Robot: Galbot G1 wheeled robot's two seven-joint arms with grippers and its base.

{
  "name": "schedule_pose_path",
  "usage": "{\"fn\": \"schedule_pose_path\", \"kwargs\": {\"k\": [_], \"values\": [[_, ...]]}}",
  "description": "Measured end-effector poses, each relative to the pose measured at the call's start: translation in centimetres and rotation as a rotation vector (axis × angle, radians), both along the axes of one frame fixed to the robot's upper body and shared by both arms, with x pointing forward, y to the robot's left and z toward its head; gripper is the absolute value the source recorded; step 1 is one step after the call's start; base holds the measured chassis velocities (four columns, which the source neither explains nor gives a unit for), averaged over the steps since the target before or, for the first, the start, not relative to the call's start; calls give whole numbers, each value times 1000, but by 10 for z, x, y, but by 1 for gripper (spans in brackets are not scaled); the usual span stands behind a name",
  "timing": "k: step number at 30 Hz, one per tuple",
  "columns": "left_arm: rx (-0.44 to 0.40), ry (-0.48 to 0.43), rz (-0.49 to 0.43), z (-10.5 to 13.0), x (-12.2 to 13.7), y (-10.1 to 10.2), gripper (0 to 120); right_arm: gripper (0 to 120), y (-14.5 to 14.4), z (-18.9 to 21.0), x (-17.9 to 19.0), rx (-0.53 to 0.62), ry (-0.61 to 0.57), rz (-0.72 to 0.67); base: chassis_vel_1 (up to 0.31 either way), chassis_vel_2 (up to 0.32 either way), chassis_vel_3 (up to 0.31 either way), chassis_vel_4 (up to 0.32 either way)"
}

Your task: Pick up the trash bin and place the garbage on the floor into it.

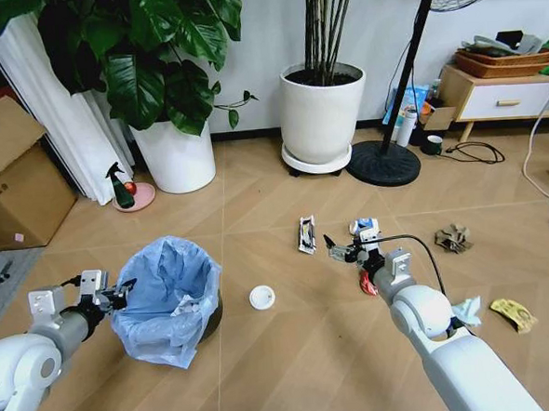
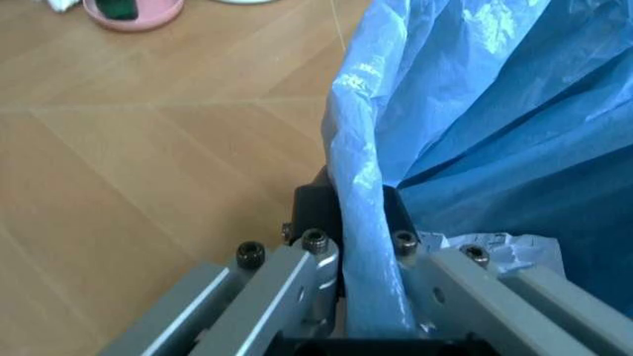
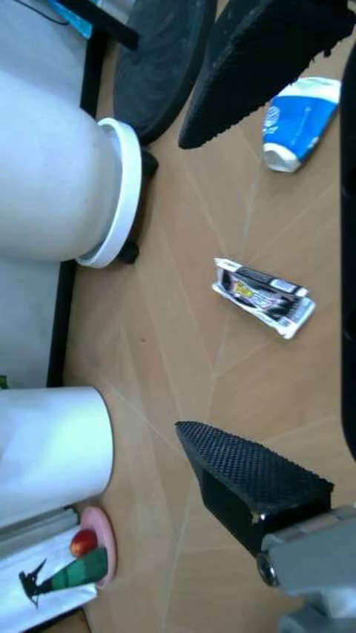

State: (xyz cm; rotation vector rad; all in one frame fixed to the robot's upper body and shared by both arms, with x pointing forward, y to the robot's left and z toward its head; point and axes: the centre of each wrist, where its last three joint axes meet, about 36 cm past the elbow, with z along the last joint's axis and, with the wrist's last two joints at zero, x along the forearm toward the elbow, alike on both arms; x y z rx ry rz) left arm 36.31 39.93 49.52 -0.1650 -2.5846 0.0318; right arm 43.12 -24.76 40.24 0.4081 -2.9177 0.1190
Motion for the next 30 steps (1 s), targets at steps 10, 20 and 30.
{"fn": "schedule_pose_path", "kwargs": {"k": [10, 20, 30], "values": [[9, -8, 31, -2, 3, 9, 0, 100, 2, -6, -2, -15, 8, 35, -178, 181, 164, -179], [19, -4, 47, -4, 3, 18, 0, 100, 9, -49, 16, -15, 132, 255, -20, 28, 27, -15], [18, -9, 46, -1, 6, 20, 0, 100, 24, -93, 41, -63, 284, 488, 6, -4, -9, 10]]}}
